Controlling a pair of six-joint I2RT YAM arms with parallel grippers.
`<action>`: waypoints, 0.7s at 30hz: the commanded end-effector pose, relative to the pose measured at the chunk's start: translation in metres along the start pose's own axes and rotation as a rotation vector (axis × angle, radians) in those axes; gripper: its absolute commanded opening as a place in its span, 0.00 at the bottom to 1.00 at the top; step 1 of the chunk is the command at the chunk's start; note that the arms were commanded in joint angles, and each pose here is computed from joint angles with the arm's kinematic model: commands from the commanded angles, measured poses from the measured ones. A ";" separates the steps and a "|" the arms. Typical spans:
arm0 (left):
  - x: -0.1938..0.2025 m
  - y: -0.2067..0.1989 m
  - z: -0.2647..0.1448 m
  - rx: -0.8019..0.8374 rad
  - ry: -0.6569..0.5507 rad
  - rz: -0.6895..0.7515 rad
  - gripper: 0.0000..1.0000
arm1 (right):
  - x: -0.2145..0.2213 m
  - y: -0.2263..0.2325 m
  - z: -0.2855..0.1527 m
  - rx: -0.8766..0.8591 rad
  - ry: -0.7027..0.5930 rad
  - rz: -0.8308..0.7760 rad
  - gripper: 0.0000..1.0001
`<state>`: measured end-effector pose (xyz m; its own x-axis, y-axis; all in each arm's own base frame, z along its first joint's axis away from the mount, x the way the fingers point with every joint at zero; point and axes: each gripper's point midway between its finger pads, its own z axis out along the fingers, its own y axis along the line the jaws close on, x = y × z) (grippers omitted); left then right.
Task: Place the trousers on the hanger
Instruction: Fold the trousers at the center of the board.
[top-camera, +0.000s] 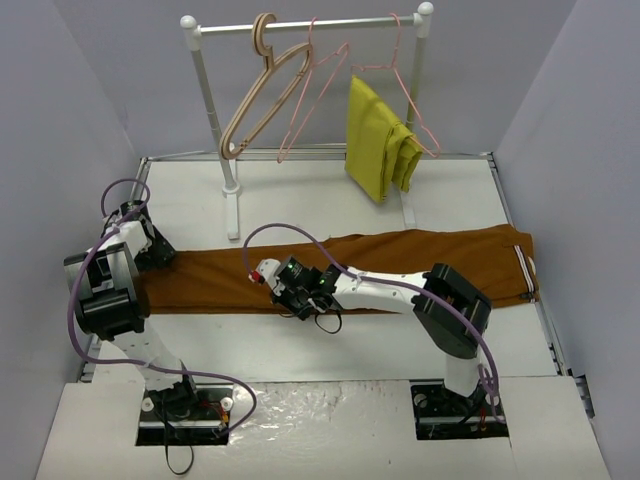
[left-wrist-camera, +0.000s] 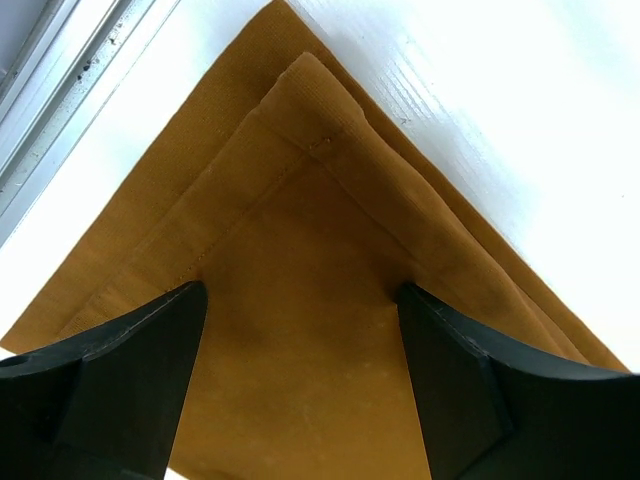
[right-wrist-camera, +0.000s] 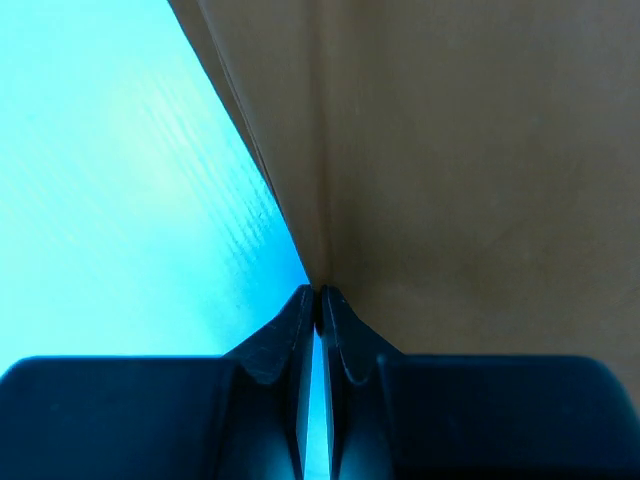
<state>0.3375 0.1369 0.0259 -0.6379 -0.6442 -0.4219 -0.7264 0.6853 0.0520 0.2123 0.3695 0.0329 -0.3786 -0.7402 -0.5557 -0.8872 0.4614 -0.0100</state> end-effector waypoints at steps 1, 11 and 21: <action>0.018 0.014 0.011 -0.075 0.063 0.002 0.76 | 0.047 0.006 0.001 0.005 0.141 0.061 0.04; -0.013 0.020 -0.026 -0.064 -0.031 -0.028 0.79 | 0.024 -0.030 -0.049 0.087 0.013 0.294 0.65; 0.011 -0.003 -0.091 0.114 -0.062 -0.127 0.90 | 0.097 -0.194 -0.162 0.571 -0.223 1.037 0.73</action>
<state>0.3204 0.1232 0.0997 -0.5269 -0.6814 -0.5080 -0.7690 0.6368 -0.0566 0.3113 0.1899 0.1324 -0.7092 -0.0514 -0.7031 -0.2319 0.9588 0.1639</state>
